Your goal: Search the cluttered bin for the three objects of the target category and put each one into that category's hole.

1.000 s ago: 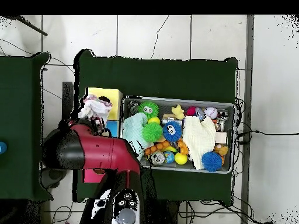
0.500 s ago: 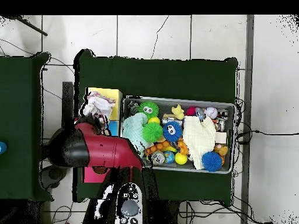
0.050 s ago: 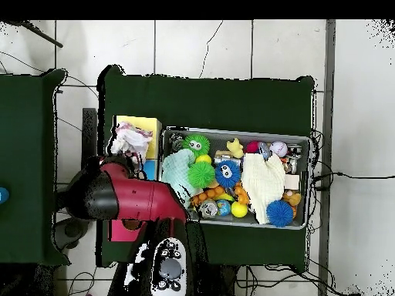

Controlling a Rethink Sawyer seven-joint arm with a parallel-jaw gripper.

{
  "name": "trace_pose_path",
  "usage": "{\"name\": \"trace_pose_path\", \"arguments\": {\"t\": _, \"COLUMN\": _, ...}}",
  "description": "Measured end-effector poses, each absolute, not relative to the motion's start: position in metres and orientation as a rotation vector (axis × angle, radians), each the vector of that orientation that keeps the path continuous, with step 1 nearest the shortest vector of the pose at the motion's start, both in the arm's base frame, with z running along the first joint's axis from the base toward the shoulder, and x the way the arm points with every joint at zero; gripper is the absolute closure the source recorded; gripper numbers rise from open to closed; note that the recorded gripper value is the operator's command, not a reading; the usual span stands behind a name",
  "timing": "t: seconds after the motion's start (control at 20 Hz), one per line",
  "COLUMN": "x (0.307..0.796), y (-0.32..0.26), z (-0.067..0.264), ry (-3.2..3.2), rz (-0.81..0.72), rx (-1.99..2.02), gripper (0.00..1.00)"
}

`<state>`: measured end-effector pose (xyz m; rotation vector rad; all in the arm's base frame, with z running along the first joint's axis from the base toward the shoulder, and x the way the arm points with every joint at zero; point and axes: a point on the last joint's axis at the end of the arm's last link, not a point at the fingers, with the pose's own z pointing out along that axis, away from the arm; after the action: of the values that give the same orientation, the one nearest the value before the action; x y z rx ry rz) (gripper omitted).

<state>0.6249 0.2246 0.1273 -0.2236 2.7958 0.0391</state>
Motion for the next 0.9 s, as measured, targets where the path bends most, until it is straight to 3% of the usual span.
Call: {"name": "trace_pose_path", "arguments": {"t": 0.9, "x": 0.61, "y": 0.242, "z": 0.124, "ry": 2.801, "rz": -0.003, "rx": -0.285, "gripper": 1.0}}
